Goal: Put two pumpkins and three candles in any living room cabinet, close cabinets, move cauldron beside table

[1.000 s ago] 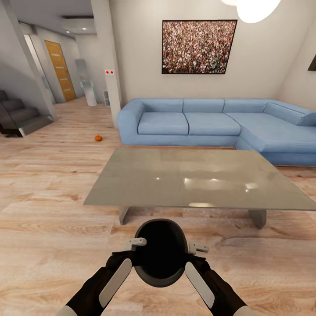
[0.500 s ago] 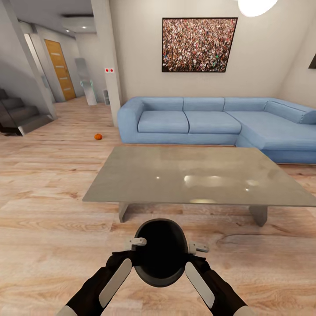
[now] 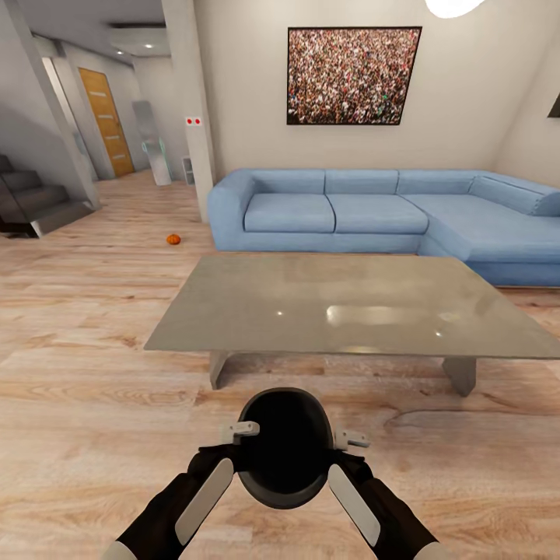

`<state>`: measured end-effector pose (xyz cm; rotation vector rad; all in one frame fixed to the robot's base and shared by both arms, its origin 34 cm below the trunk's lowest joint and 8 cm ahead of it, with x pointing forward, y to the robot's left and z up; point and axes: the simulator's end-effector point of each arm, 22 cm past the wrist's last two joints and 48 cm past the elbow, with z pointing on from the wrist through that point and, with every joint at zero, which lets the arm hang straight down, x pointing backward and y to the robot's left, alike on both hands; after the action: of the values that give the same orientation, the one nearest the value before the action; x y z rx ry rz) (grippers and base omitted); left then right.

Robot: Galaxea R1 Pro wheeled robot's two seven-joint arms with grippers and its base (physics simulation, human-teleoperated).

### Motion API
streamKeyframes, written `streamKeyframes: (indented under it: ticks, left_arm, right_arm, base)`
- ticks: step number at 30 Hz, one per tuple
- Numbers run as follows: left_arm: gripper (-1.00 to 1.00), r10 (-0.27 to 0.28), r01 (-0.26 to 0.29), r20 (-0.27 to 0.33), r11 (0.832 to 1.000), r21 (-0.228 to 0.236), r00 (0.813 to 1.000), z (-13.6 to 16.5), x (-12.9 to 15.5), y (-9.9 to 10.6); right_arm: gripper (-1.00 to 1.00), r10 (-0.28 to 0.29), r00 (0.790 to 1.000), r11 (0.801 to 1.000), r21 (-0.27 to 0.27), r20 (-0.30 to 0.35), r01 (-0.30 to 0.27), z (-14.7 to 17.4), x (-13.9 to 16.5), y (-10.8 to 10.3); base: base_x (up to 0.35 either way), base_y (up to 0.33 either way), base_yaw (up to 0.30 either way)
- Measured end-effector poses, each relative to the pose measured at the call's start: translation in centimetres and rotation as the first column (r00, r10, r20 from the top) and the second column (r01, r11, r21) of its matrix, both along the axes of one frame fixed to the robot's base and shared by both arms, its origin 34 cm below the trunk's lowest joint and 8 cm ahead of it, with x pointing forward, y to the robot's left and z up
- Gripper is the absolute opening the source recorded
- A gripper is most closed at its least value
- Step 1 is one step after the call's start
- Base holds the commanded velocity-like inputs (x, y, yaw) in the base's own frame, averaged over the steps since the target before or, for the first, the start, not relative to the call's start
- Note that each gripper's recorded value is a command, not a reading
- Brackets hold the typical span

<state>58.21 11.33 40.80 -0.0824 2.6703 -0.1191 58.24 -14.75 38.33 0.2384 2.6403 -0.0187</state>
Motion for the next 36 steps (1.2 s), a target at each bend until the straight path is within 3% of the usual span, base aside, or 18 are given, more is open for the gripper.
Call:
streamKeyframes:
  ticks: [26, 36]
  left_arm:
    - [-1.0, -0.004, 0.004, 0.003, 1.0, 0.004, 1.0, -5.7, -1.4, 0.0]
    - [-1.0, -0.005, 0.005, 0.003, 1.0, 0.003, 1.0, -5.7, -1.4, 0.0]
  right_arm:
    - [-1.0, -0.001, 1.0, 1.0, 0.001, 0.002, 0.001, -5.8, -1.4, 0.0]
    - [-1.0, -0.001, 1.0, 1.0, 0.001, 0.002, 0.001, -5.8, -1.4, 0.0]
  base:
    - [0.0, 0.0, 0.0]
    - [0.0, 0.0, 0.0]
